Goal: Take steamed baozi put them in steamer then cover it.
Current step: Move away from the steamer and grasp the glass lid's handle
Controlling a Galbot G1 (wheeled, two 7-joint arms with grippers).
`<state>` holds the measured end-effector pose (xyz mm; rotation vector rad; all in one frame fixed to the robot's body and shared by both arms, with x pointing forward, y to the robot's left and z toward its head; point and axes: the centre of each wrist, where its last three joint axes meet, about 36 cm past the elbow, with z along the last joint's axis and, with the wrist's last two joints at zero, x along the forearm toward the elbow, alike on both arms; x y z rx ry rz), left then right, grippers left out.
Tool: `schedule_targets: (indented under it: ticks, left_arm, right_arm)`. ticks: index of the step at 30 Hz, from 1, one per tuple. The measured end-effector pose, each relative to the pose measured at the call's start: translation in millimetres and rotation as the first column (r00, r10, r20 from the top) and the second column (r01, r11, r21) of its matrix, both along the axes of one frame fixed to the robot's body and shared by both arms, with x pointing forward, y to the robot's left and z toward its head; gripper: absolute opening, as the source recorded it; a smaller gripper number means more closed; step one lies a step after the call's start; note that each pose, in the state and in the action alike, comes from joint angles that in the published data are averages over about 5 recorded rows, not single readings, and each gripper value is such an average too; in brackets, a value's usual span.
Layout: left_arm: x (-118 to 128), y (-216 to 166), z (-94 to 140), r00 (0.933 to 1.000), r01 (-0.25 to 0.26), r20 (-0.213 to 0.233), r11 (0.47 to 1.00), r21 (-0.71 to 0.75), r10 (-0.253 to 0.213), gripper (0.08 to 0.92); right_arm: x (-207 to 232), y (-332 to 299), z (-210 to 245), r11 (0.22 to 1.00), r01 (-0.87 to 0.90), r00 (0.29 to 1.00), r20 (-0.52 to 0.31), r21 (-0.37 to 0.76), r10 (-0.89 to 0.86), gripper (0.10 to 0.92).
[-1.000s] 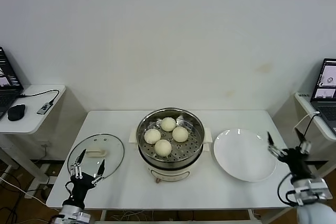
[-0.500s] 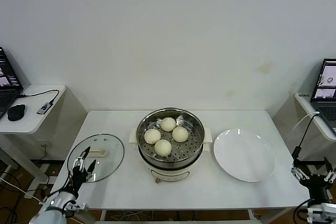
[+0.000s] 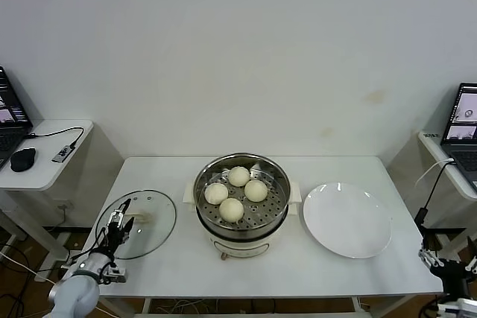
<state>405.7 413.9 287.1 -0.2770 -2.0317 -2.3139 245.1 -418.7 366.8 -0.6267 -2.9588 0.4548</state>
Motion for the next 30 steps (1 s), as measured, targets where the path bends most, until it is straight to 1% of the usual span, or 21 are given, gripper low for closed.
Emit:
schedule_targets:
  ticks: [8, 15, 23, 26, 30]
  left_arm:
    - [20, 7, -1, 0.9999, -0.016, -0.007, 1.000, 0.020, 0.016, 0.823]
    - [34, 12, -2, 0.9995, -0.027, -0.016, 1.000, 0.010, 0.027, 0.823]
    - [48, 13, -3, 0.9995, -0.028, -0.017, 1.000, -0.013, 0.028, 0.818]
    - [50, 13, -6, 0.9994, -0.027, -0.021, 0.999, -0.022, 0.026, 0.771]
    - [52, 13, -9, 0.9993, -0.026, -0.029, 0.999, -0.033, 0.025, 0.654]
  right_arm:
    - [-3, 2, -6, 1.000, 0.004, 1.000, -0.015, 0.003, -0.004, 0.823]
    - [-5, 0, -7, 1.000, 0.014, 1.000, -0.017, 0.001, -0.014, 0.823]
    - [-7, -2, -8, 0.999, 0.032, 0.999, -0.018, 0.005, -0.032, 0.823]
    - [-7, -2, -8, 0.999, 0.033, 0.999, -0.019, 0.005, -0.033, 0.823]
    - [-8, -1, -8, 0.999, 0.032, 0.999, -0.021, 0.003, -0.032, 0.823]
